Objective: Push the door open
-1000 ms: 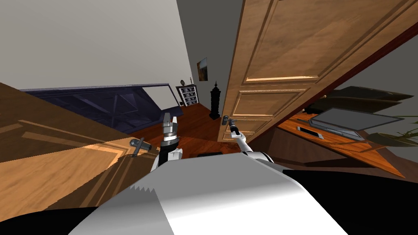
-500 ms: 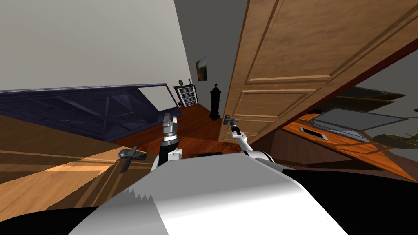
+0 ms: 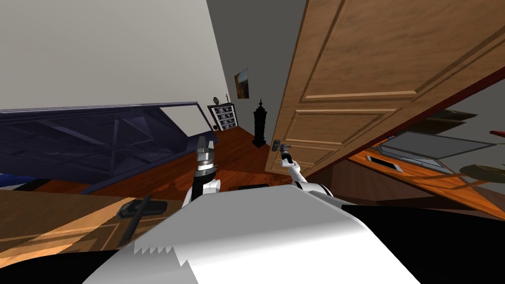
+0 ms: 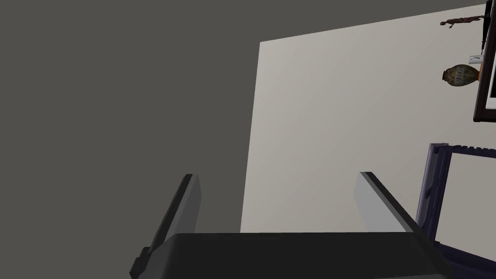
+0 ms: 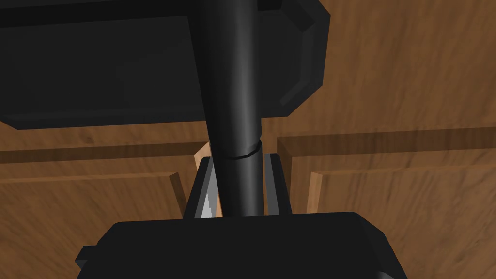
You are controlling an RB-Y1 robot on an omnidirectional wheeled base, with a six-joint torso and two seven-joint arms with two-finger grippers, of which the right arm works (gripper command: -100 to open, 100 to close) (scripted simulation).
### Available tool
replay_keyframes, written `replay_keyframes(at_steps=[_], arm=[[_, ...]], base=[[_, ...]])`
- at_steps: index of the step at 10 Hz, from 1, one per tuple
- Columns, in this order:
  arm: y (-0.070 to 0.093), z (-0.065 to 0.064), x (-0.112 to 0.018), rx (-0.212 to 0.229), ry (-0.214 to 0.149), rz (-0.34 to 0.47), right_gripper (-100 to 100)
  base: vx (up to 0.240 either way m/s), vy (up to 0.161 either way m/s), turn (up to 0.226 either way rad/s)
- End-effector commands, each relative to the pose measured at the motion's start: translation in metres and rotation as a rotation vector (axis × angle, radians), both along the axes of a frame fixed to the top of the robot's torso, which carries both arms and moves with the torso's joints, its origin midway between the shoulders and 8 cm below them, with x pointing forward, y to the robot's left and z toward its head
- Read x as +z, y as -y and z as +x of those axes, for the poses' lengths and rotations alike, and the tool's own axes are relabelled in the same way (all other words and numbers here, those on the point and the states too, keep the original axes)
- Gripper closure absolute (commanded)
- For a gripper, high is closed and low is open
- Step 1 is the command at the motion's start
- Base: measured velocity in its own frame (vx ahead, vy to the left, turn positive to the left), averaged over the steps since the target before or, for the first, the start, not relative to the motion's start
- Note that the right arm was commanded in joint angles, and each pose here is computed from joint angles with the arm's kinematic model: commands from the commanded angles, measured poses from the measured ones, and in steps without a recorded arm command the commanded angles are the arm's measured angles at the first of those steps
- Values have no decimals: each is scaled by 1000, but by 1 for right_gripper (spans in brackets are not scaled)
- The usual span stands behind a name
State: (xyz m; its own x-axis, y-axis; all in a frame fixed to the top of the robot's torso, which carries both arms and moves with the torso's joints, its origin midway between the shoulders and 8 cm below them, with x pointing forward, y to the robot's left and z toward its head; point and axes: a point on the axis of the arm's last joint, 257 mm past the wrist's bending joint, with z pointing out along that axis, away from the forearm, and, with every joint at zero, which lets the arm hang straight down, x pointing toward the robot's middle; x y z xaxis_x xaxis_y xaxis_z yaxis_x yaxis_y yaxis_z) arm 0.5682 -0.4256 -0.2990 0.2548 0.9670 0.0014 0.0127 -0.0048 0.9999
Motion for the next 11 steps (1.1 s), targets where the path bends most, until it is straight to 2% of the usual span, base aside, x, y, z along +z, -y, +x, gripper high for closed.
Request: replay_keyframes(at_steps=[1,6,7,8,11], arm=[[13,-2,5,-24,11,-5,100],[42,-12,6,-82,12,-5,100],[37,-13,4,-74,6,-3,100],[49,-16,6,-95,9,-5,100],[63,-23,6,-124,9,-5,100]], base=[[216,102,-83],[194,69,-66],[84,37,-41],[136,27,-55],[210,34,-61]])
